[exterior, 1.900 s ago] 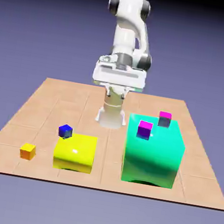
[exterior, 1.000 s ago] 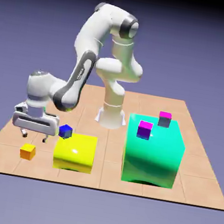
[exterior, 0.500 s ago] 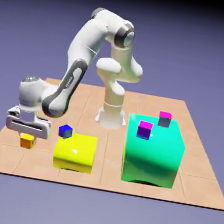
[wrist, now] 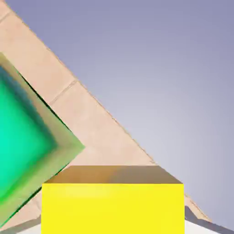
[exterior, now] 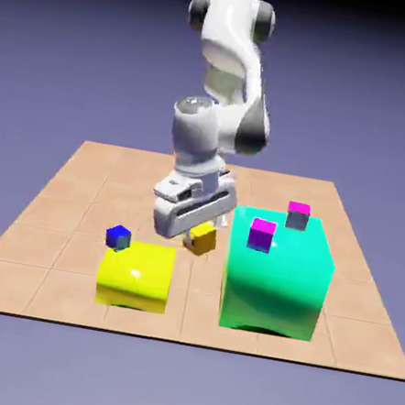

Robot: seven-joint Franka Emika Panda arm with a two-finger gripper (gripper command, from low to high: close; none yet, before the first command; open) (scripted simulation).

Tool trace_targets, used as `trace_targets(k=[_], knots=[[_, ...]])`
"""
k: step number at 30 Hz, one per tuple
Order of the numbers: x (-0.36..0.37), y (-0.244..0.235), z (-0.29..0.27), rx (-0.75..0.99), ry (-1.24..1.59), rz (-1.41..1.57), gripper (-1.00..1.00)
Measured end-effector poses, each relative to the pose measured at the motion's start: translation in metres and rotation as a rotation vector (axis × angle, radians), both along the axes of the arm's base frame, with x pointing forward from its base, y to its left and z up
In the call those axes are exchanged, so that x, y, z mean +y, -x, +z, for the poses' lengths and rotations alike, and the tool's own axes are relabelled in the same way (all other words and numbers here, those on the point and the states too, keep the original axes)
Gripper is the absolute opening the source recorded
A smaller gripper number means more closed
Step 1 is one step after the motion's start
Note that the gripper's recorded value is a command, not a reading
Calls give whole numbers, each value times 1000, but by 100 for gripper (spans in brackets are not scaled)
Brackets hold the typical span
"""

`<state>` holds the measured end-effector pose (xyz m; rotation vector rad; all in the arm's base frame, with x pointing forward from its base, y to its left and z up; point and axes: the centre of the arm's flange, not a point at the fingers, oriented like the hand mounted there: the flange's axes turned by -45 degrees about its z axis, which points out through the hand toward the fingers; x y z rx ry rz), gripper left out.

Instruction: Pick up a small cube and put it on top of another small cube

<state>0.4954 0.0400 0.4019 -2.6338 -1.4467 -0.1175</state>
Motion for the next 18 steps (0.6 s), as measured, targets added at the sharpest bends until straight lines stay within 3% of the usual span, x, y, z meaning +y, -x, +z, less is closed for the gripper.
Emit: trace_targets(k=[6,11,12,14,18], knots=[[93,55,70,-52,81,344,-100],[97,54,6,-52,81,344,-100],[97,54,1,-52,81,344,100],[97,54,1,-53,83,344,100],[94,54,65,-53,82,344,100]])
